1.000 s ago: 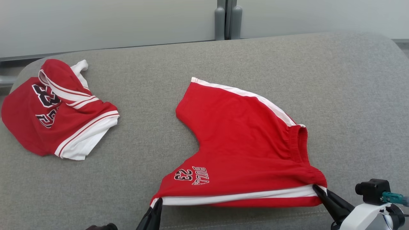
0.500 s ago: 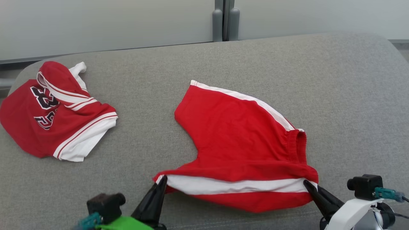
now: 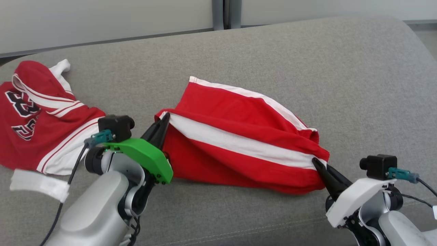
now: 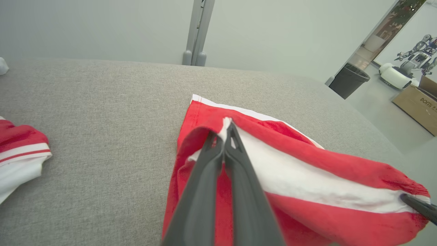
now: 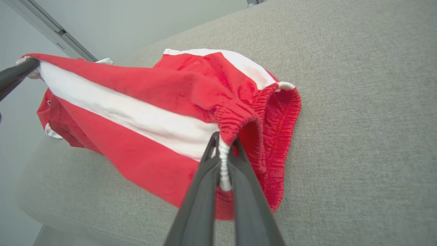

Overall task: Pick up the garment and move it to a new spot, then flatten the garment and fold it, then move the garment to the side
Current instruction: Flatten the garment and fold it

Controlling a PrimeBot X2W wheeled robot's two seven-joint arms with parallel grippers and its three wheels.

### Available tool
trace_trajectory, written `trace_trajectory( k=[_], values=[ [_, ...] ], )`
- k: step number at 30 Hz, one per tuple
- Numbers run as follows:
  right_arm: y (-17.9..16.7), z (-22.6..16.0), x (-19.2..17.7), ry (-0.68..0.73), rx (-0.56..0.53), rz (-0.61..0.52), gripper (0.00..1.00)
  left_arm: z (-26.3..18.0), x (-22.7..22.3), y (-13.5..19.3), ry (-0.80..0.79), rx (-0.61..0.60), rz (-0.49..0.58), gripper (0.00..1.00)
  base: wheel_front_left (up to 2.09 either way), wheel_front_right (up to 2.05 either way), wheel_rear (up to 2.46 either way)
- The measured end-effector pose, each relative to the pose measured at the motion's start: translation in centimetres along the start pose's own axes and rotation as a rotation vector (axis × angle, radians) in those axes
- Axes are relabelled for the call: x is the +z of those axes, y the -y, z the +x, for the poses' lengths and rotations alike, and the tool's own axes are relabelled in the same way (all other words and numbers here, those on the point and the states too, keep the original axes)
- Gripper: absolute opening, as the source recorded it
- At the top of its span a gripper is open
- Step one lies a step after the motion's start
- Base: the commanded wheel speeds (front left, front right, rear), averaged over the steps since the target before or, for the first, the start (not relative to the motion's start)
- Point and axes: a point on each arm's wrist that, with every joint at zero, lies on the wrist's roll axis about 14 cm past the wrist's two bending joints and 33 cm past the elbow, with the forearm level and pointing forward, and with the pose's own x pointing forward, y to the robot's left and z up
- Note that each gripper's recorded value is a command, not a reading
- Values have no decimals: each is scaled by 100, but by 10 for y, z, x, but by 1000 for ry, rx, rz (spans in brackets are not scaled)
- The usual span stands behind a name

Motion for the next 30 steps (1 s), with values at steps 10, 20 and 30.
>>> trace_trajectory(
  k=[10, 20, 30],
  values=[
    [19, 26, 9, 55, -67, 65, 0, 76, -1, -8, -91, -45, 102, 0, 0, 0, 0],
    [43, 50, 7, 65, -138, 113, 0, 139, -22, -16, -192, -56, 162, 0, 0, 0, 0],
    [66, 70, -4, 26, -191, 131, 0, 174, -55, -34, -293, -25, 162, 0, 0, 0, 0]
  ],
)
